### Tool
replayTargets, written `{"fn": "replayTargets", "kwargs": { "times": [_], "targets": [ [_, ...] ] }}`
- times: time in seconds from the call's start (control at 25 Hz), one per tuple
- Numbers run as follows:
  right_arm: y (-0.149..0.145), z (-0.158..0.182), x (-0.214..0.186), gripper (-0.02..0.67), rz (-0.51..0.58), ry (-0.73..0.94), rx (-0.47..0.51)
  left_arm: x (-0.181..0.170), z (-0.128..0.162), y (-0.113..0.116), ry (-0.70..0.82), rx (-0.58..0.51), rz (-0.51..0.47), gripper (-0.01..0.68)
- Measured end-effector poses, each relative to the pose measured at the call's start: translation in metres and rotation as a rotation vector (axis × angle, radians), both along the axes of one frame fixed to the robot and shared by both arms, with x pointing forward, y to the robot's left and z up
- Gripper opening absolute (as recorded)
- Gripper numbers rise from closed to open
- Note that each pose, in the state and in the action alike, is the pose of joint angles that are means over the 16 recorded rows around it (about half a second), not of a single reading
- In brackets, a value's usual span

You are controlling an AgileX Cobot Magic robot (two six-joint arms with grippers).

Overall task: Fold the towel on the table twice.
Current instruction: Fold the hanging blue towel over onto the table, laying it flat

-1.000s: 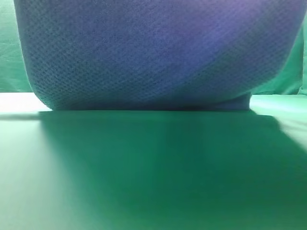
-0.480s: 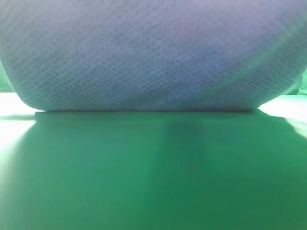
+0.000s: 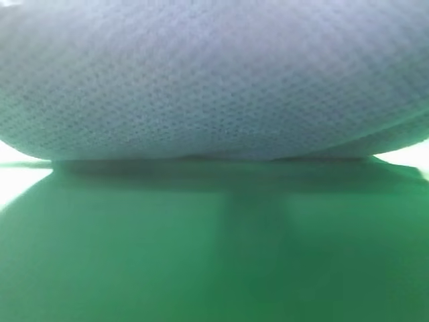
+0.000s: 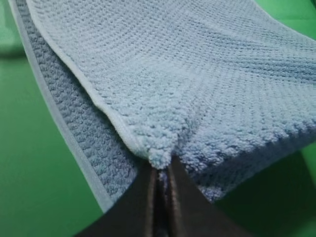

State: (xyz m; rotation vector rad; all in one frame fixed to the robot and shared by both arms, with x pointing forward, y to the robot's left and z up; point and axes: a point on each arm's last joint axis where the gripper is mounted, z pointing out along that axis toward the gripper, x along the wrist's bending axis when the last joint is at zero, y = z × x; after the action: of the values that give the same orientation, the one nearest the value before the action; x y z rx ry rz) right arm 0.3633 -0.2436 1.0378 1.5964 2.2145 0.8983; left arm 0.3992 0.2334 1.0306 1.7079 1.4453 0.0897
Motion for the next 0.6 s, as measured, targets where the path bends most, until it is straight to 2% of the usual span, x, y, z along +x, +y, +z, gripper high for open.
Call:
{"fn": "replayTargets", "kwargs": {
  "times": [0.32, 0.6],
  "targets": [
    [0.000, -0.005, -0.005, 0.000, -0.001, 0.010, 0.015, -0.011, -0.009, 0.001, 0.002, -0.018, 0.011, 0.000],
    [0.004, -0.009, 0.011, 0.000, -0.022, -0.016, 0.024, -0.004, -0.009, 0.003, -0.036, -0.025, 0.052, 0.000]
  ]
}}
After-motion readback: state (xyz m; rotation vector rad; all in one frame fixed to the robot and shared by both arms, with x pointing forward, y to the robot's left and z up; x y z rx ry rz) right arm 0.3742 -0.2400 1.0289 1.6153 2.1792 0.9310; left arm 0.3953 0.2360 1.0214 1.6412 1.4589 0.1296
